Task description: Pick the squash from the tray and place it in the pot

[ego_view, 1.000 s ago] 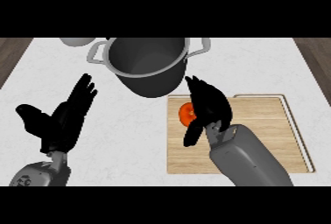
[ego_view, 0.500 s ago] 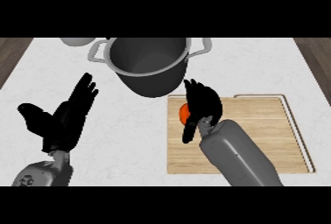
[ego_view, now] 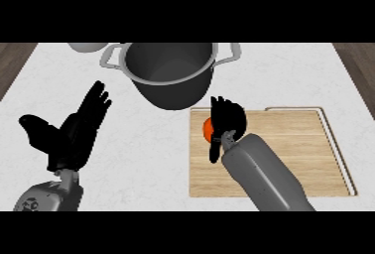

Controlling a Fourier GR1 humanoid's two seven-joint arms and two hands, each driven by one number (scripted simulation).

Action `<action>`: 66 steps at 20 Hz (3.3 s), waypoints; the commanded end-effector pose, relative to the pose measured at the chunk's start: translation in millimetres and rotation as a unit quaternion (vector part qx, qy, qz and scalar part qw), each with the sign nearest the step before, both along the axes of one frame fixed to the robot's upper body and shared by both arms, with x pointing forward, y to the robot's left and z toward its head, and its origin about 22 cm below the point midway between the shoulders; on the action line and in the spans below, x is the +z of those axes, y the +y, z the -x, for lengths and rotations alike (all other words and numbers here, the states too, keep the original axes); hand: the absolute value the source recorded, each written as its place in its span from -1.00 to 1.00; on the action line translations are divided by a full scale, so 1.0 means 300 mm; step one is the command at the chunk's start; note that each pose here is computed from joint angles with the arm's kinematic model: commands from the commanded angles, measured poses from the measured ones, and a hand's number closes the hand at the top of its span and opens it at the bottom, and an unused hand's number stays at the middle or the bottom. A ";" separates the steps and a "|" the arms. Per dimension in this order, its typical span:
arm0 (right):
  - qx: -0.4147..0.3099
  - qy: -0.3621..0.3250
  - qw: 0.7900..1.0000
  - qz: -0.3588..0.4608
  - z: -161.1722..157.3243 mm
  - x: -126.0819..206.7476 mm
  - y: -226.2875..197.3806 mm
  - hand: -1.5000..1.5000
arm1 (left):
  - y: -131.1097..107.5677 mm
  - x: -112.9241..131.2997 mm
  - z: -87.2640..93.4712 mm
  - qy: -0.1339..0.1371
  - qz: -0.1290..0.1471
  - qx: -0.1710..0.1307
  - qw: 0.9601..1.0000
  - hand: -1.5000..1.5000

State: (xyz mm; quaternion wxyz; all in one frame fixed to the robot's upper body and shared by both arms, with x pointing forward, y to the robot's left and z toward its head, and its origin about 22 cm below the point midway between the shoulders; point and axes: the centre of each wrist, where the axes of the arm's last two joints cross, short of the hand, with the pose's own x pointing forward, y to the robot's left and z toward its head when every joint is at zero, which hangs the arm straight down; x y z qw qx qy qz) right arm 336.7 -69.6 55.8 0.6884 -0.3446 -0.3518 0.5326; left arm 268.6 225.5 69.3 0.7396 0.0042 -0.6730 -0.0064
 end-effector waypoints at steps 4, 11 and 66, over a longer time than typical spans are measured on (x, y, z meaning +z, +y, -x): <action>-0.003 0.013 1.000 0.001 0.011 -0.023 -0.009 -1.00 | -0.010 0.003 0.018 -0.001 -0.006 0.008 1.000 0.00; 0.053 -0.042 0.997 -0.046 -0.037 -0.011 -0.030 1.00 | -0.076 0.036 0.030 0.006 0.012 -0.005 1.000 0.00; -0.125 -0.326 0.937 -0.020 -0.253 0.800 0.325 1.00 | -0.036 -0.024 -0.002 -0.008 0.002 -0.025 1.000 0.00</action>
